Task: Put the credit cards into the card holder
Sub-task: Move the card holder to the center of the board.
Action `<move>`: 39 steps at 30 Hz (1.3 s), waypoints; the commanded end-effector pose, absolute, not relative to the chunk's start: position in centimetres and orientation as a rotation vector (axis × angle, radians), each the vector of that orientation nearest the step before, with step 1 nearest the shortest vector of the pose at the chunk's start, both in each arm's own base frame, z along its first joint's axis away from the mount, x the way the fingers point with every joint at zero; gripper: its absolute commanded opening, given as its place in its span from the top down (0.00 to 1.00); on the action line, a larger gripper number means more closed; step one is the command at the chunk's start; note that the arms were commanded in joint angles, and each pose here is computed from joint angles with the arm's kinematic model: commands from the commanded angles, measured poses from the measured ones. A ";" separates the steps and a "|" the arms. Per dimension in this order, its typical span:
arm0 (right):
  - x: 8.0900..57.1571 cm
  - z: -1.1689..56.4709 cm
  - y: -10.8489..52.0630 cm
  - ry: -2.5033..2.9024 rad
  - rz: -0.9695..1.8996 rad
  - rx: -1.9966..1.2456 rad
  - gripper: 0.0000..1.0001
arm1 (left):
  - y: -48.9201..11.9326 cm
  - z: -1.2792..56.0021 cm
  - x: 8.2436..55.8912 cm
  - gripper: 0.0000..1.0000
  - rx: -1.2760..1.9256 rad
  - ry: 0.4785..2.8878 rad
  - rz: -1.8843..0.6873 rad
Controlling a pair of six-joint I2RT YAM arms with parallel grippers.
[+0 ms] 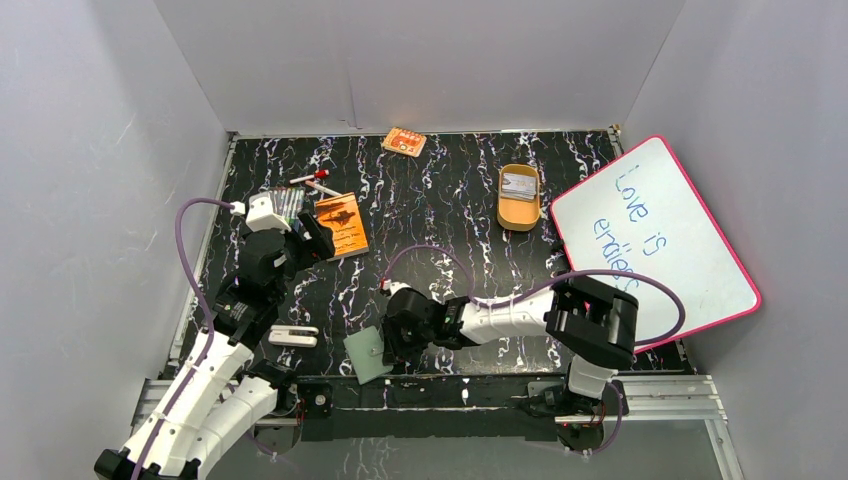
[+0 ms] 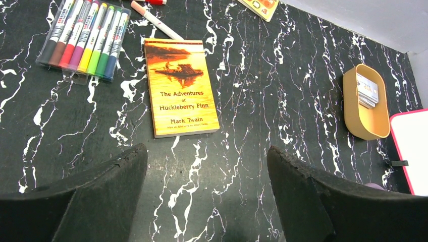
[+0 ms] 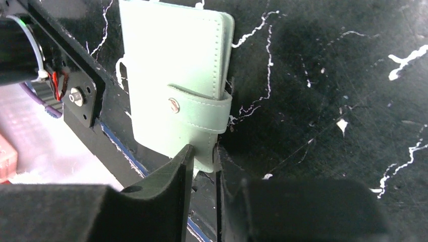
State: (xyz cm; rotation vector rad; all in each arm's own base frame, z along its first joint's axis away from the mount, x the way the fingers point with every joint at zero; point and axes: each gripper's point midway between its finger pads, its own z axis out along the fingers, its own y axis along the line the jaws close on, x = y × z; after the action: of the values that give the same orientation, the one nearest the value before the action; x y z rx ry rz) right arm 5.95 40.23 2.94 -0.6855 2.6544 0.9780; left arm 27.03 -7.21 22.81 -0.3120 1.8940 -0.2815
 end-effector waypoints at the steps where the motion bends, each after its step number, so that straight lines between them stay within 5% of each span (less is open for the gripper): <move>1: 6.1 2.2 39.3 2.677 0.894 -0.654 0.80 | -7.0 24.0 26.9 0.16 -0.321 1.860 -0.286; 4: 6.7 2.7 38.5 2.662 0.846 -0.620 1.00 | -6.9 24.0 26.9 0.16 -0.322 1.860 -0.285; 18: 15.6 6.9 30.0 2.529 0.702 -0.295 1.00 | -7.7 23.2 27.1 0.16 -0.299 1.897 -0.307; 26: 18.3 7.2 28.3 2.516 0.635 -0.387 1.00 | -9.6 22.5 27.1 0.14 -0.215 1.951 -0.378; 39: 17.4 5.2 28.8 2.565 0.693 -0.355 1.00 | -20.4 17.5 20.6 0.17 -0.188 2.173 -1.150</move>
State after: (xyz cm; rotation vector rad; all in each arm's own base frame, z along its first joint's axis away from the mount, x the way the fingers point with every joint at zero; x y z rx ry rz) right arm 17.27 28.20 5.38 -0.3439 2.5753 0.6672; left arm 23.68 -16.79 18.26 -0.1927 2.0956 -0.8843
